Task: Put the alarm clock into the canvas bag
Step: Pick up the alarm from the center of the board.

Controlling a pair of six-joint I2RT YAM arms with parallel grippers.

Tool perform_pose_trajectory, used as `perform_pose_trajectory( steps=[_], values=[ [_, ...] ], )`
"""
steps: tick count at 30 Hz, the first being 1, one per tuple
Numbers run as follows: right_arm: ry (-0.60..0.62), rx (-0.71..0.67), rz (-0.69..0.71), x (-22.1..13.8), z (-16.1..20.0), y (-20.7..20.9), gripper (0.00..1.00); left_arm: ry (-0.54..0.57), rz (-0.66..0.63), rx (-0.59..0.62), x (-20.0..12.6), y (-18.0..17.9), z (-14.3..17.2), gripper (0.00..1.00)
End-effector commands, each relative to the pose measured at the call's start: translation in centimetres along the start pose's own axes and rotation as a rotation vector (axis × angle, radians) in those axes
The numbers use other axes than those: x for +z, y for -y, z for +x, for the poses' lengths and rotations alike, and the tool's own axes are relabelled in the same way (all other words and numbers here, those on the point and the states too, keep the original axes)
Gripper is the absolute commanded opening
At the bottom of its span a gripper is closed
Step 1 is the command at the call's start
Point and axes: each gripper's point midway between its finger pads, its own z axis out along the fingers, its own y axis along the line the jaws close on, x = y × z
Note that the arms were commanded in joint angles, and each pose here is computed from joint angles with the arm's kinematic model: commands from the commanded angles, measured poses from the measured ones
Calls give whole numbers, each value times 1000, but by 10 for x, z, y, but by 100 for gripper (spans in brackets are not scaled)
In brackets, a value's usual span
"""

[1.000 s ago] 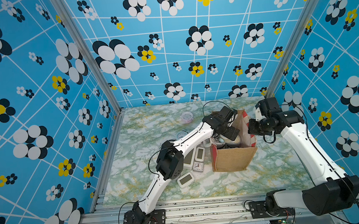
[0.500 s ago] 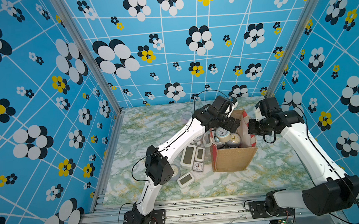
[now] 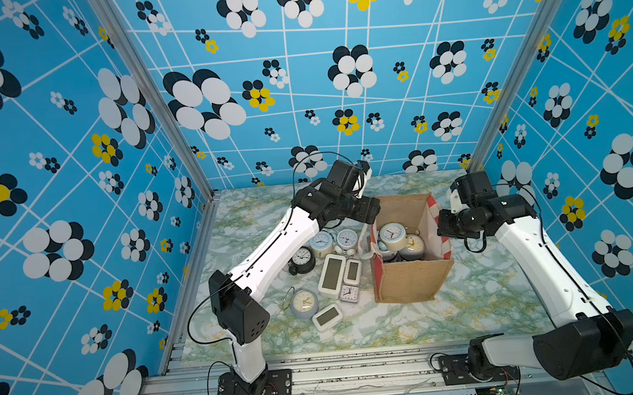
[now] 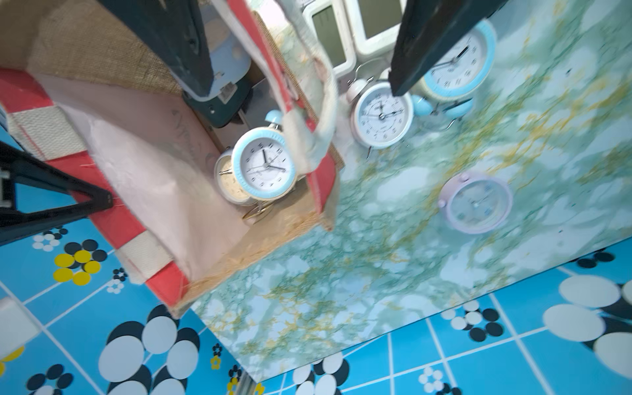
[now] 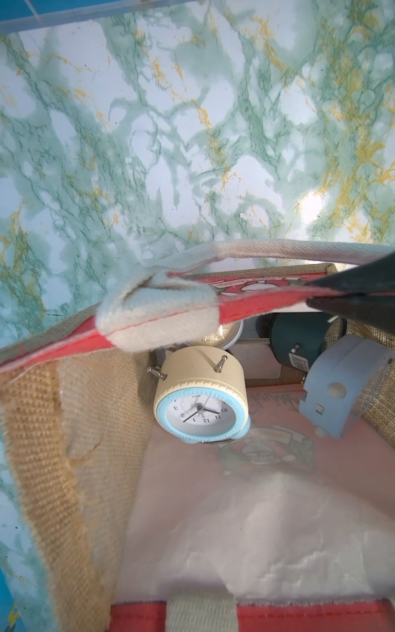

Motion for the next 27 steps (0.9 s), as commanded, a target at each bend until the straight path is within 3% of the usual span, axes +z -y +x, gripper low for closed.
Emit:
perform_pose_trajectory(
  steps=[1,11,19,27],
  values=[
    [9,-12,9,-10,-2,1,0,-17,-89,-87,-18,-33,17,82],
    [1,-15,6,-8,-1,0,0,-101,-314,-422,-25,-133,103,87],
    [-3,-15,3,-4,0,0,0,-226,-476,-591,-11,-178,169,91],
    [-6,-15,3,-3,0,0,0,-284,-504,-715,10,-196,199,95]
  ],
)
